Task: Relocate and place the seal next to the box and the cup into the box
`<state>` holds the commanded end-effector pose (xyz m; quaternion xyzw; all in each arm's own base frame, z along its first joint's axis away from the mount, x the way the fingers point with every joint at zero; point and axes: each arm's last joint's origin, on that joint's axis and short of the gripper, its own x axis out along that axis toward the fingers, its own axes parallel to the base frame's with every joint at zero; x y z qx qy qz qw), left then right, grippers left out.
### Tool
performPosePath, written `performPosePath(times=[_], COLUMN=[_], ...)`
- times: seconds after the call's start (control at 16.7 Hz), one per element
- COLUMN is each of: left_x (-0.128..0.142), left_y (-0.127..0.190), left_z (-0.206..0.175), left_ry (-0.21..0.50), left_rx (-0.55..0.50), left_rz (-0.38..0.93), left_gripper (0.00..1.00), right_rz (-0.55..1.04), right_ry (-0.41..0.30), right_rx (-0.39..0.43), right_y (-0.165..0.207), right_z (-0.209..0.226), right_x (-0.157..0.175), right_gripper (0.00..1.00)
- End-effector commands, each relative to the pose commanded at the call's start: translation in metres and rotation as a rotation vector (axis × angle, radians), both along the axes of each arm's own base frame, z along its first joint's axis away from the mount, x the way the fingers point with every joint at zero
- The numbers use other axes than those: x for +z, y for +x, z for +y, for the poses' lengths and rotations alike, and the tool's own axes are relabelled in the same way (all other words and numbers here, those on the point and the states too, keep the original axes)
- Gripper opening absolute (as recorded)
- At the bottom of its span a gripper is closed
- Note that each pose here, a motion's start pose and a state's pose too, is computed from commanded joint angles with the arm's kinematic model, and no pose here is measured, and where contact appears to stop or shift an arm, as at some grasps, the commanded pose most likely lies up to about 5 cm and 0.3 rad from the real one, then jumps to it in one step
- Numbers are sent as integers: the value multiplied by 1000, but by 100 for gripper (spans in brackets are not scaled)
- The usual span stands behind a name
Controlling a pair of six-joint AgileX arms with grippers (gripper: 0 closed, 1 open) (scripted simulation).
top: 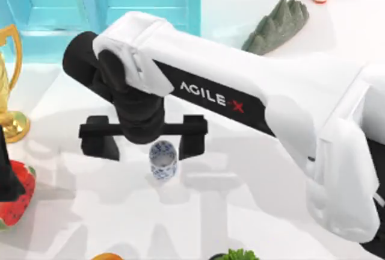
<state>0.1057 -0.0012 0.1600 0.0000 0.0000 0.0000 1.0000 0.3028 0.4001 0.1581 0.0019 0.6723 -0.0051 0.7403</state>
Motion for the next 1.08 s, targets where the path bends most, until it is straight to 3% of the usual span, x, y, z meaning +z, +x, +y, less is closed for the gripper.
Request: performPosePath(times=[0.42,1.08], left_x=[0,0], left_y=[0,0], left_z=[0,0], left_ry=[0,0], left_rx=[0,0], left_rz=[0,0], left_gripper=[100,100], right_rz=[-3,-3], right_ry=[4,4], right_rx=[0,0], right_y=[0,0], right_z=[-1,-1], right_x=[-20,-20], right_gripper=[100,17])
